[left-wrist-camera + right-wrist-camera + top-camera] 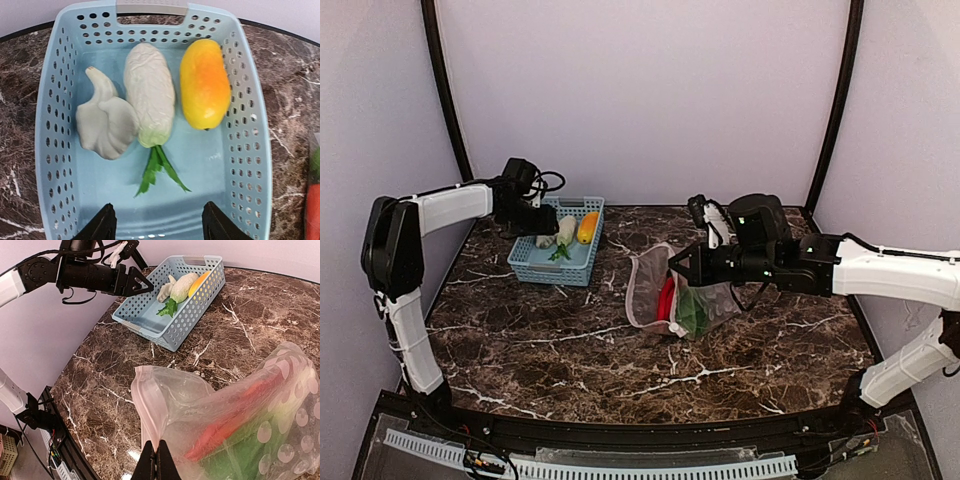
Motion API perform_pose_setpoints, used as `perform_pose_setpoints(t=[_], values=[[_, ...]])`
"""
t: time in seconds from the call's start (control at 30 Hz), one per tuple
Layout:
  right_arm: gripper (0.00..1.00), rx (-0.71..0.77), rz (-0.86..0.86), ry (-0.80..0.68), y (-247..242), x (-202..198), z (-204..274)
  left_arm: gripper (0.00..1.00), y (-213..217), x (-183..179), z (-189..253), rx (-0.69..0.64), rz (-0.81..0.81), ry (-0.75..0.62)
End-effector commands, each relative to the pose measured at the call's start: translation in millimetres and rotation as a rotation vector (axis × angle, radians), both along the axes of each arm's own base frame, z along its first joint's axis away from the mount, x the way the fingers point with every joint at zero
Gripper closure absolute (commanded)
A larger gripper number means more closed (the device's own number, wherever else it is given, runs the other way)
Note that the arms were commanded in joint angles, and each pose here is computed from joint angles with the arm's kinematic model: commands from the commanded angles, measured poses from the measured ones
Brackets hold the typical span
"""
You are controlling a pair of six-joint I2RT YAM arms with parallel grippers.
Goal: Place the food in the zip-top bag and seal the zipper
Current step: Pick up the fake vegetable from the bin.
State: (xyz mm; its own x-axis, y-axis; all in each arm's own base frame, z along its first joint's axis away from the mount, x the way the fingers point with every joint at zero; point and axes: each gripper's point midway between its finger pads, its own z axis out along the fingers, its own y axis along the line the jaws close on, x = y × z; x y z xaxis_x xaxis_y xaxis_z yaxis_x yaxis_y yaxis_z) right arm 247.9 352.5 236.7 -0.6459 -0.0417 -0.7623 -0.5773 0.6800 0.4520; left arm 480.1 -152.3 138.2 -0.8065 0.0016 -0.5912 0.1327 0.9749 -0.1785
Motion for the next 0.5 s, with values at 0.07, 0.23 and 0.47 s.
perform_pose_setpoints(t=[0.07, 0.23, 0.47], values=[[1.0, 0.011, -0.012, -0.021, 0, 0, 8, 0.44, 31, 38, -13, 0.138, 0.081, -0.042], [1.0, 0.011, -0.008, -0.012, 3, 0, 7, 0.44, 22, 56, -33, 0.088, 0.049, -0.015], [1.0, 0.017, -0.005, -0.007, 2, -2, 8, 0.43, 28, 69, -55, 0.149, 0.062, 0.017]])
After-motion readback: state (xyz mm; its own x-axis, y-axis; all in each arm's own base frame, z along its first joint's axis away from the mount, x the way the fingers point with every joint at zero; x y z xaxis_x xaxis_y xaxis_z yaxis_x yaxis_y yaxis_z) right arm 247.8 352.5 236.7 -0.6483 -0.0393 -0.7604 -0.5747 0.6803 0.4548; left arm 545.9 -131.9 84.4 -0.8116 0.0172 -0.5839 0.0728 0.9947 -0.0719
